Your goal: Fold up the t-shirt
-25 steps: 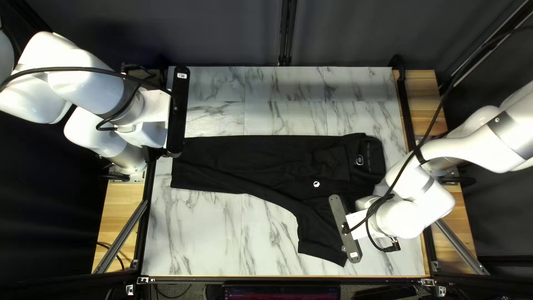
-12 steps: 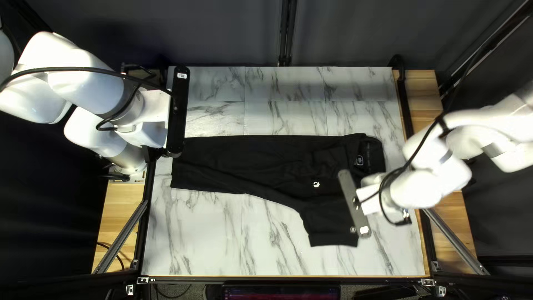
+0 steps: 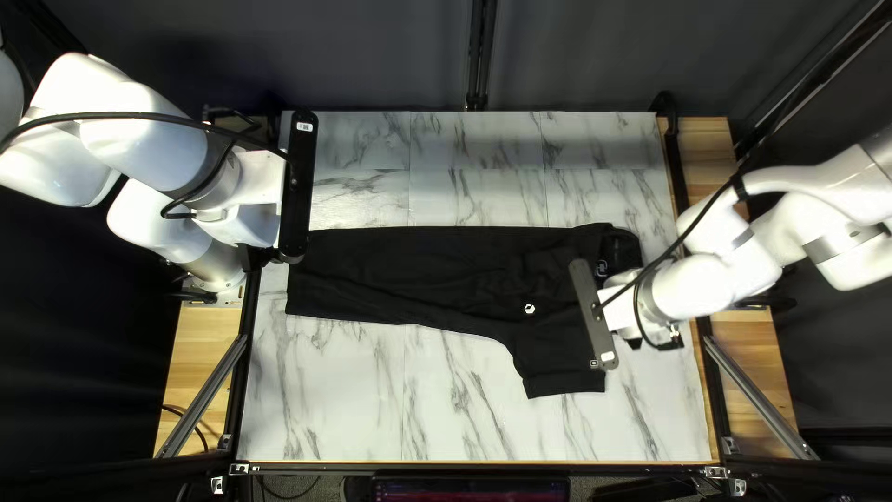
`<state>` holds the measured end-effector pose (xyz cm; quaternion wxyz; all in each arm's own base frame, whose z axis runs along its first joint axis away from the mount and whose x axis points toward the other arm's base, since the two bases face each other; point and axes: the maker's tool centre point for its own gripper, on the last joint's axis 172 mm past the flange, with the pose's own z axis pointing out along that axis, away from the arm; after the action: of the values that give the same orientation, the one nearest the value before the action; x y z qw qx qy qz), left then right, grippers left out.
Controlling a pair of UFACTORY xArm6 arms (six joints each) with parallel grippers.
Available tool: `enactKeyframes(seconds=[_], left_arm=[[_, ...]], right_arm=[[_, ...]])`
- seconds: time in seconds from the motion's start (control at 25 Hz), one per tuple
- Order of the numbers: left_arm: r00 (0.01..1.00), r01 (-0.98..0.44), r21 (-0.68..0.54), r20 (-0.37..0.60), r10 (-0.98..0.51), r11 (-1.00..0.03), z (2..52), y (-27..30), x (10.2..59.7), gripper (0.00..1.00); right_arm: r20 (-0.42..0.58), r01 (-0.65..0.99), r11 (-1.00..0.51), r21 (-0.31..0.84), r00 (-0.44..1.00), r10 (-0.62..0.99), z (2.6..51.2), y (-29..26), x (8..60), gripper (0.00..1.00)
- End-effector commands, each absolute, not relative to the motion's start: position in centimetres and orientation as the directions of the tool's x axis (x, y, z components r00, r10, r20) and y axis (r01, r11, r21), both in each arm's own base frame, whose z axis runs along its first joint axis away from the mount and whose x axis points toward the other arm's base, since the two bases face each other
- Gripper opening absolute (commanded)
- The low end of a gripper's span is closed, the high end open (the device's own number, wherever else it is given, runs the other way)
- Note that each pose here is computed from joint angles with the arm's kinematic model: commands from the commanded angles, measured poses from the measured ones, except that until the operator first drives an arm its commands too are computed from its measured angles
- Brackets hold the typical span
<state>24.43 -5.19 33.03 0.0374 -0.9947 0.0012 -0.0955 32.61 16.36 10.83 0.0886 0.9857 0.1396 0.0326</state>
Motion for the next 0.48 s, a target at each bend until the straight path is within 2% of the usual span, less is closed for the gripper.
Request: enactKeyframes(seconds=[0.04, 0.32, 0.48], left_arm=[[0.982, 0.005, -0.075, 0.190, -0.009, -0.997, 33.0, -5.2, 24.4, 1.00], [0.982, 0.005, -0.075, 0.190, -0.009, -0.997, 33.0, -5.2, 24.4, 1.00], [0.982, 0.005, -0.075, 0.190, -0.009, -0.997, 33.0, -5.2, 24.4, 1.00]], right_arm=[[0.006, 0.301, -0.926, 0.227, 0.951, 0.311, 11.1, 18.4, 35.1, 1.00], [0.004, 0.340, -0.914, 0.219, 0.937, 0.349, 9.1, 22.3, 36.6, 1.00], [0.008, 0.293, -0.925, 0.242, 0.953, 0.304, 8.7, 25.4, 39.4, 1.00]])
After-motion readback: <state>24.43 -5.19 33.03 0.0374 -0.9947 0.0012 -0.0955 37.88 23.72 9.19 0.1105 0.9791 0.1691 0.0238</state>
